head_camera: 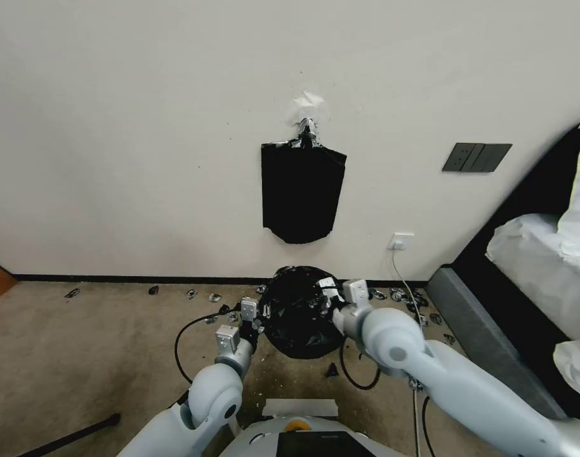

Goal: Place a trash bag onto the trash bin.

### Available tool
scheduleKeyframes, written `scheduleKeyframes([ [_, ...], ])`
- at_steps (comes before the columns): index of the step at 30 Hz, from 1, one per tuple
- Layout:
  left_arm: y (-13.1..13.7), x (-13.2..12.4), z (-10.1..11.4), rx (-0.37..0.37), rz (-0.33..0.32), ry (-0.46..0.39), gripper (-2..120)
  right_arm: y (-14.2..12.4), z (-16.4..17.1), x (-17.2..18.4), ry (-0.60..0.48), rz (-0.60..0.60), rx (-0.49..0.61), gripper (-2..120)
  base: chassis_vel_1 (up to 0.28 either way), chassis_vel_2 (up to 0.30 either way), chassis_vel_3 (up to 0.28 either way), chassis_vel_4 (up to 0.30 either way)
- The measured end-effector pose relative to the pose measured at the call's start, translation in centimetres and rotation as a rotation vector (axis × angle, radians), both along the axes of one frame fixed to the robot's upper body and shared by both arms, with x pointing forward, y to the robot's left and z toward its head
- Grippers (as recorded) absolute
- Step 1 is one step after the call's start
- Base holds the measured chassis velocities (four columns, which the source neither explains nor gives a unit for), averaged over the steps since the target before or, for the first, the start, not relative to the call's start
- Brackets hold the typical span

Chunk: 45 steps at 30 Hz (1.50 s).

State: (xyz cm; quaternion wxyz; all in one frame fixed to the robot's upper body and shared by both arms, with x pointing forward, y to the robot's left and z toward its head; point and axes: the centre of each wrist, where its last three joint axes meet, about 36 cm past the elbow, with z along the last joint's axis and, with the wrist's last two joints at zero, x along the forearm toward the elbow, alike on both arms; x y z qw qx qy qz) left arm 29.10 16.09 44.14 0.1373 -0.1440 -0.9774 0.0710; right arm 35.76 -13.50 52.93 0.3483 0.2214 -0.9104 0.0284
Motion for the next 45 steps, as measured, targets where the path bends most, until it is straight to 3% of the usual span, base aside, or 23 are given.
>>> scheduleKeyframes([
  [20,-0.9,-1.0,-0.1,-0.026,-0.027,0.027,0,1.9,-6.3,1.0,-0.021,0.014,-0.21,0,0.0,0.0,0.0,0.0],
  [45,-1.4,-2.1,0.2,-0.061,-0.042,0.054,0,2.2,-10.8,2.9,0.001,-0.025,-0.308,0,0.0,0.0,0.0,0.0],
])
